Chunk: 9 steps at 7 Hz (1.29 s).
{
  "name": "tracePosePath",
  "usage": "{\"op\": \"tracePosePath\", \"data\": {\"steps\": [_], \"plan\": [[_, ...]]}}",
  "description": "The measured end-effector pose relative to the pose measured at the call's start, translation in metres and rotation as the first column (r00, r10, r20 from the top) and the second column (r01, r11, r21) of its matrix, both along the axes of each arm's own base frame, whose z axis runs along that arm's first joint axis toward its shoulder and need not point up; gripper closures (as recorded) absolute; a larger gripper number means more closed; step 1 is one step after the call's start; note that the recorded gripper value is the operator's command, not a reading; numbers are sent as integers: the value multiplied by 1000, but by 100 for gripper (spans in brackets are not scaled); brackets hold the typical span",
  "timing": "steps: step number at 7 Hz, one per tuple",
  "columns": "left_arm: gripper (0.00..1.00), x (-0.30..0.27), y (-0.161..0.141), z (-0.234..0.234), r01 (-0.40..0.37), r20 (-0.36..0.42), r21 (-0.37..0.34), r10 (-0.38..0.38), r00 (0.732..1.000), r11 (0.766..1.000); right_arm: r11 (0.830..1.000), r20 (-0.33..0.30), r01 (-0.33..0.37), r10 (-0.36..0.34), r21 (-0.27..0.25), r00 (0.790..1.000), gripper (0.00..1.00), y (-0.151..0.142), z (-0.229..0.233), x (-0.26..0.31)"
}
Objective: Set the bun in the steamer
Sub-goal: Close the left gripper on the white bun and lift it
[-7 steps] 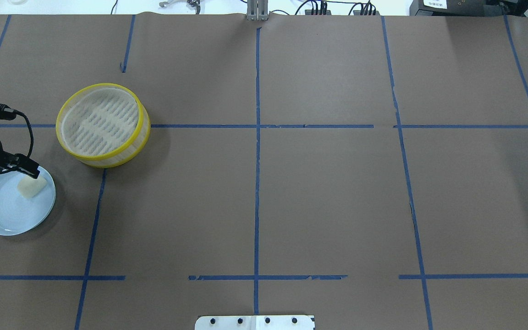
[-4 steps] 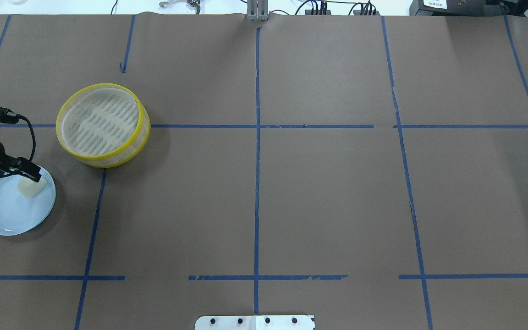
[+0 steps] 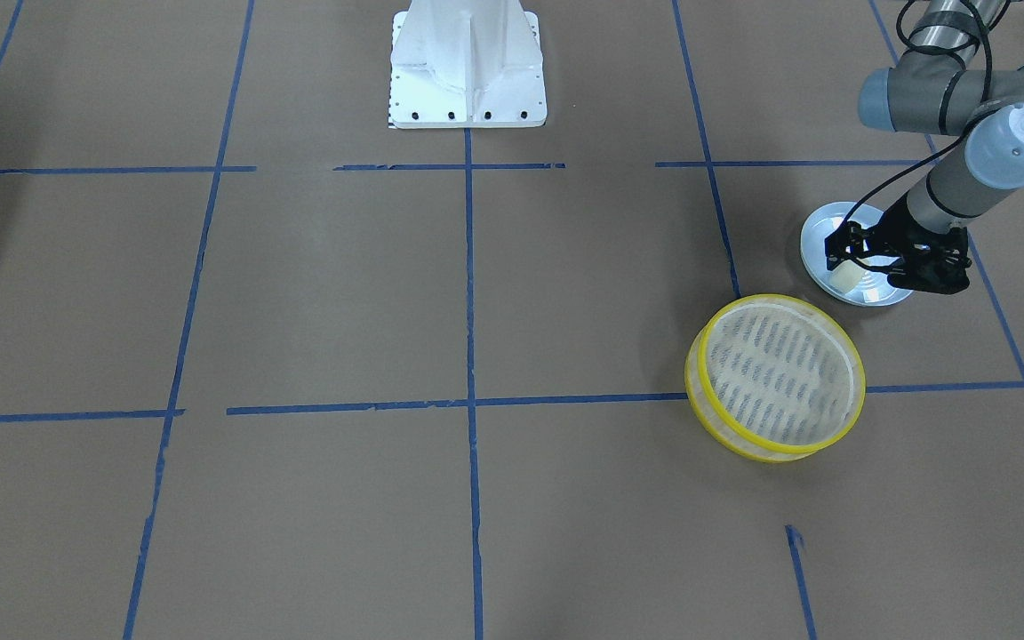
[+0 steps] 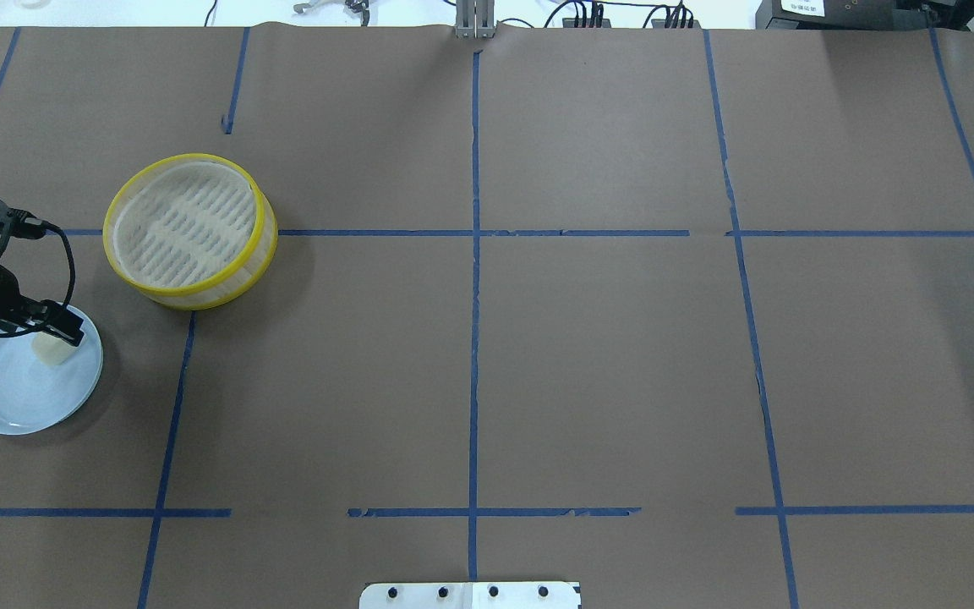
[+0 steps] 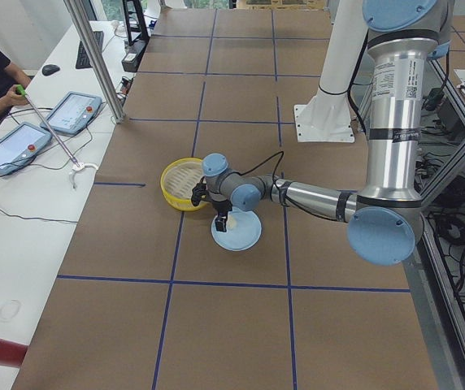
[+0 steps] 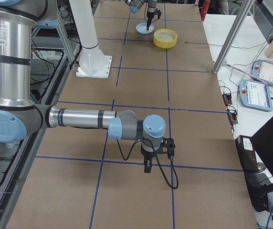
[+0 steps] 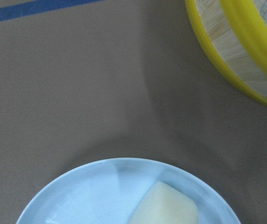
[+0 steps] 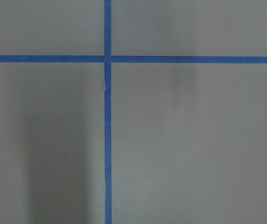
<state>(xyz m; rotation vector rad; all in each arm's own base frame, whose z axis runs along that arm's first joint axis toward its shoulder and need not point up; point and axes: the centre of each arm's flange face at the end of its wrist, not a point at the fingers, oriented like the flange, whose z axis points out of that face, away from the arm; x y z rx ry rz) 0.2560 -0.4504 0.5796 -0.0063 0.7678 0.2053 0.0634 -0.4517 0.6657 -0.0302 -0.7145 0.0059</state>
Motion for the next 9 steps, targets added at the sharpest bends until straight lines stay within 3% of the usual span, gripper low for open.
{"op": "tracePosePath", "data": {"steps": [2, 4, 9], "plan": [[0, 3, 2, 1, -9, -1, -3, 9, 1000, 1000, 1000, 0, 1, -1, 0, 1000, 0, 0, 0, 0], [41, 5, 3, 1, -13, -3, -2, 13, 1000, 1000, 1000, 0, 1, -1, 0, 1000, 0, 0, 0, 0], [66, 5, 3, -4, -13, -12, 7, 13, 1000, 1000, 1000, 0, 0, 0, 0, 1000, 0, 0, 0, 0]]}}
